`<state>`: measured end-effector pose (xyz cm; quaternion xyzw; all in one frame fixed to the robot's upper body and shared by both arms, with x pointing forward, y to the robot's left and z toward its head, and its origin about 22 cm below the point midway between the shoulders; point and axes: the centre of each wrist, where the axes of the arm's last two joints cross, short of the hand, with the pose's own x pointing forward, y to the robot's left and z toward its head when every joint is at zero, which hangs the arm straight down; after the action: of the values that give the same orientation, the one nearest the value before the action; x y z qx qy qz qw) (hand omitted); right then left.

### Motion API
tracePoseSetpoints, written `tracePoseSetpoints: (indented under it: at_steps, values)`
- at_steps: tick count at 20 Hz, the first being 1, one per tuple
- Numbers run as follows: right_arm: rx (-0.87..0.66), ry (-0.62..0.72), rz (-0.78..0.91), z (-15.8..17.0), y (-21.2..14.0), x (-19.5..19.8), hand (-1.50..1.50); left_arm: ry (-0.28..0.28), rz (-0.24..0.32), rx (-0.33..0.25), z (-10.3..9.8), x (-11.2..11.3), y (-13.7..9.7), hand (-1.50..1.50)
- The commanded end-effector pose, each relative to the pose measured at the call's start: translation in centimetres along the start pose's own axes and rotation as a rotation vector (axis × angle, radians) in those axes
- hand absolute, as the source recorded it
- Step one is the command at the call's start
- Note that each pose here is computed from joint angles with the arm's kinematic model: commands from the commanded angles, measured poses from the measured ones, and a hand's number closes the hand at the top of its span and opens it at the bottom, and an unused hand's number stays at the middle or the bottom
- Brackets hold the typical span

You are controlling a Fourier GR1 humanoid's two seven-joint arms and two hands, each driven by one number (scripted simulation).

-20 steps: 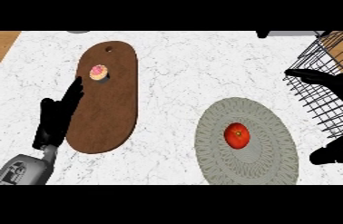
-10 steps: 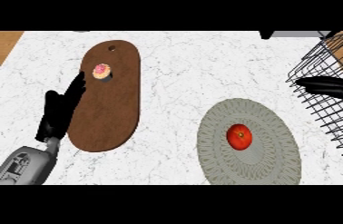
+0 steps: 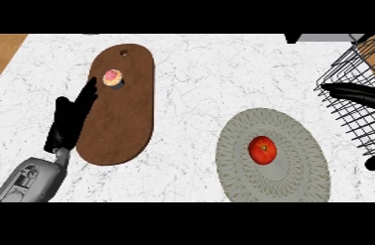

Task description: Pick the tomato from the placemat and place it in the basket

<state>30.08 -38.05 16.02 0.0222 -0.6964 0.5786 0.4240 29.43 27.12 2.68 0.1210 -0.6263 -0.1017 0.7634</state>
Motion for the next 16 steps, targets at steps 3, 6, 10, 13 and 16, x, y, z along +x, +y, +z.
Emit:
tracePoseSetpoints:
  at_steps: [3, 6, 10, 13, 16]
  values:
    - [0.017, -0.069, -0.073, -0.1, 0.8, -2.4, -1.50, -0.004, -0.003, -0.011, -0.1, -0.6, 0.1, 0.00]
    - [0.035, -0.074, -0.068, -2.5, 2.2, -2.3, -1.50, 0.011, -0.005, 0.001, -0.3, -0.6, -0.7, 0.00]
    - [0.062, -0.084, -0.095, -3.5, 5.3, -1.4, -1.50, 0.005, 0.003, 0.031, -1.5, 0.3, 1.2, 0.00]
    - [0.061, -0.072, -0.114, -3.9, 5.2, -4.2, -1.50, -0.003, -0.006, 0.001, -1.6, 0.5, 0.3, 0.00]
    - [0.064, -0.068, -0.097, -4.5, 7.7, -3.4, -1.50, -0.001, 0.004, 0.021, 0.3, -1.0, 0.9, 0.00]
